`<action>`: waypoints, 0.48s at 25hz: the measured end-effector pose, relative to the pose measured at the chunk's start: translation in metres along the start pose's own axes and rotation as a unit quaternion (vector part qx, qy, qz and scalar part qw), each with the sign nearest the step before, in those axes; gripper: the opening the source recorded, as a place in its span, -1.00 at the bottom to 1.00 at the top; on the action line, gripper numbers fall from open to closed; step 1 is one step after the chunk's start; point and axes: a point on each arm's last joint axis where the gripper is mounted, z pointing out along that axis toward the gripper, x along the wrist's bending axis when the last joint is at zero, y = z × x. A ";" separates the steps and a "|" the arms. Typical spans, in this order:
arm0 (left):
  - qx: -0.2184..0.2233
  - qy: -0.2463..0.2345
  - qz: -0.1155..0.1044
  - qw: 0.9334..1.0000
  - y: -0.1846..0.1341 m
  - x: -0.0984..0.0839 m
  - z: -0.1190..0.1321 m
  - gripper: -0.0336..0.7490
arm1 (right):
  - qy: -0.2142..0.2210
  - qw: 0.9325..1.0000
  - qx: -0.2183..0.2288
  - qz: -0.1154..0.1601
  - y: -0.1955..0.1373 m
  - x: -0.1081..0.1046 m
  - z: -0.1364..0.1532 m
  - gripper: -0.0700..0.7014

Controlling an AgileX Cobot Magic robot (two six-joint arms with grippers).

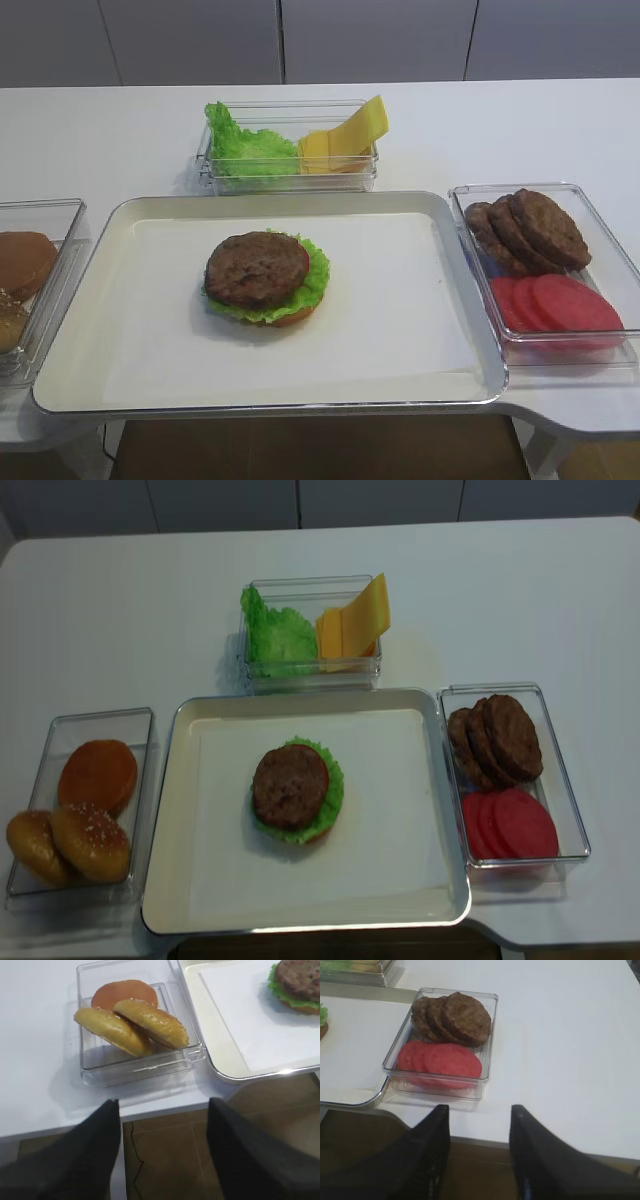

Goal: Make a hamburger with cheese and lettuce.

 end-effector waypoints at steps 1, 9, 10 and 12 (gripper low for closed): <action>0.000 0.000 0.000 1.000 0.000 0.000 0.000 0.14 | 0.001 1.000 0.003 -0.001 -0.002 0.000 0.001 0.02; 0.000 0.000 0.000 1.000 0.000 0.000 0.000 0.14 | 0.001 1.000 0.013 -0.002 -0.006 0.000 0.005 0.02; 0.000 0.000 0.000 1.000 0.000 0.000 0.000 0.14 | 0.001 1.000 0.016 -0.003 -0.006 0.000 0.005 0.02; 0.000 0.000 0.000 1.000 0.000 0.000 0.000 0.14 | 0.002 1.000 0.019 -0.003 -0.007 0.000 0.005 0.02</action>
